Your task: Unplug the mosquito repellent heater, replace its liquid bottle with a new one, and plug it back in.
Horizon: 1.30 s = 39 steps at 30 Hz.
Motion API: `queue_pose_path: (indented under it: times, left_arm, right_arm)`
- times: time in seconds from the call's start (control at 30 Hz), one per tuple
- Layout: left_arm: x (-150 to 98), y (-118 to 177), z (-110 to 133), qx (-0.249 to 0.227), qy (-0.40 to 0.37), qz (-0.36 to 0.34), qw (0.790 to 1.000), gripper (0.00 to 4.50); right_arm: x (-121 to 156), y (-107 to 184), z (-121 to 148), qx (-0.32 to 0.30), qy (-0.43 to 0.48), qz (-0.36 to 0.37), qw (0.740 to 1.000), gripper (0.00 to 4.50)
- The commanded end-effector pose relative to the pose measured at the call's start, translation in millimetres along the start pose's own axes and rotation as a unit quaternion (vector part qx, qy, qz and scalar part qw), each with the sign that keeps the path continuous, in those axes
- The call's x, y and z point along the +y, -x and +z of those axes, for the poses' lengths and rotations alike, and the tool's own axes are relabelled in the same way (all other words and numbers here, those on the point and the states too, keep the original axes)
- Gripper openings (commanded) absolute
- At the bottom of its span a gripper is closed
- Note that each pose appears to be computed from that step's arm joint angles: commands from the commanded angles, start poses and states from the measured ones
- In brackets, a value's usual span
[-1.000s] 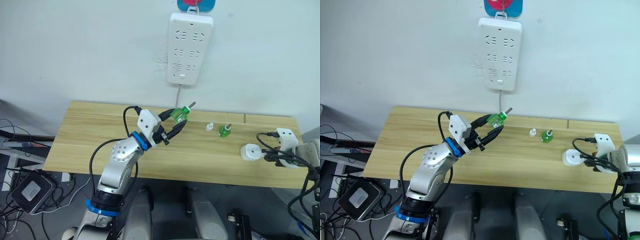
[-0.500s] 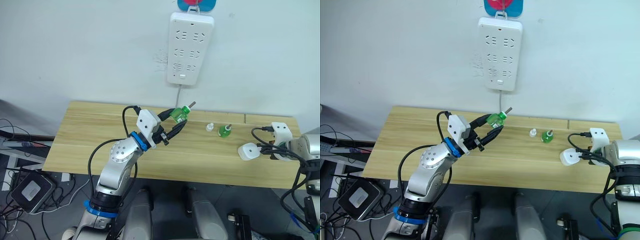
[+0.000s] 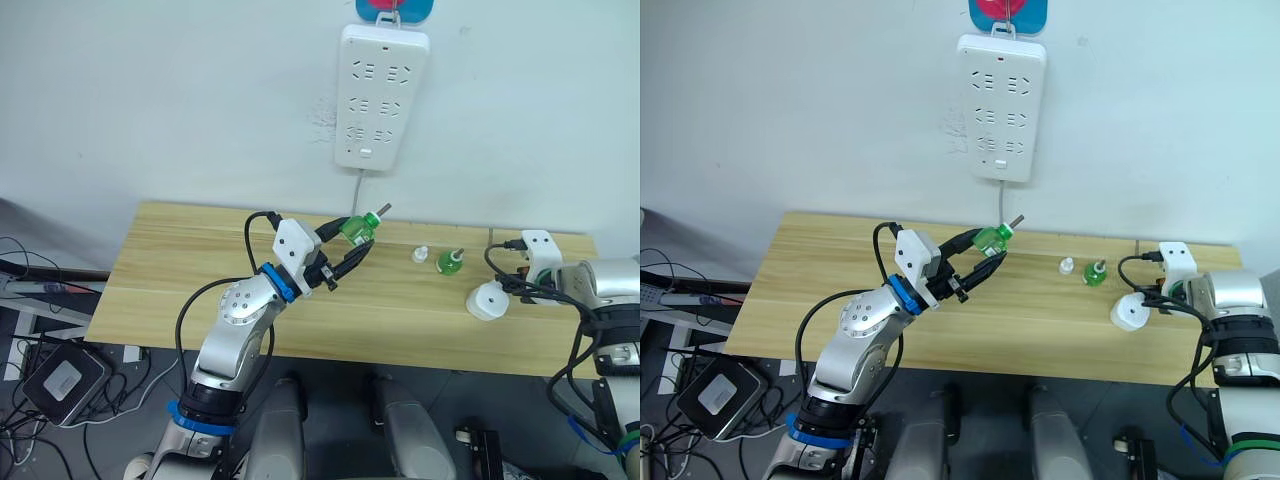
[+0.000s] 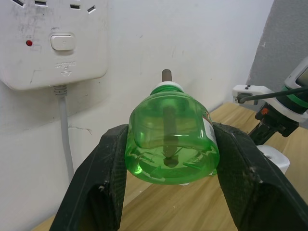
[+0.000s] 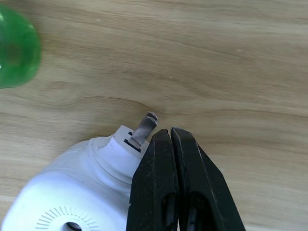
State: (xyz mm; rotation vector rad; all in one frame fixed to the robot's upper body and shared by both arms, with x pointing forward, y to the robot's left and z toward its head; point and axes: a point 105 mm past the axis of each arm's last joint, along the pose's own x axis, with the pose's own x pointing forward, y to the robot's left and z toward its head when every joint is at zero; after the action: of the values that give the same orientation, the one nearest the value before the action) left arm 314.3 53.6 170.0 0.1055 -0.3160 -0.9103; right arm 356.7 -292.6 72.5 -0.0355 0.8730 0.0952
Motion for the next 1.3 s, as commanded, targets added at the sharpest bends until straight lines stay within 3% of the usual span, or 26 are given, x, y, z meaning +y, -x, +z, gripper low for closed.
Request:
queue_pose_path:
  times: [0.03, 0.13, 0.23, 0.37, 0.63, 1.3]
  left_arm:
    - [-3, 0, 11, -0.02, -0.01, -0.002, 1.0, 2.27]
    - [-3, -1, 11, -0.02, -0.009, -0.002, 1.0, 2.27]
    - [-4, -1, 10, -0.021, -0.008, -0.003, 1.0, 2.27]
    - [-5, -2, 8, -0.019, -0.012, -0.006, 1.0, 2.27]
    - [-7, -3, 6, -0.017, -0.017, -0.01, 1.0, 2.27]
    - [-10, 1, 4, -0.016, -0.014, -0.013, 1.0, 2.27]
  right_arm:
    - [-10, 17, 19, -0.029, 0.017, -0.021, 0.999, 0.05]
    - [-18, 32, 22, -0.022, 0.003, -0.041, 0.999, 0.05]
    - [-18, 46, 23, -0.013, -0.024, -0.045, 0.999, 0.56]
    - [-2, 61, 24, 0.003, -0.064, -0.03, 0.998, 1.99]
    - [17, 50, 15, 0.007, -0.125, 0.003, 0.992, 4.48]
    - [33, 44, -13, 0.059, -0.223, -0.024, 0.973, 4.48]
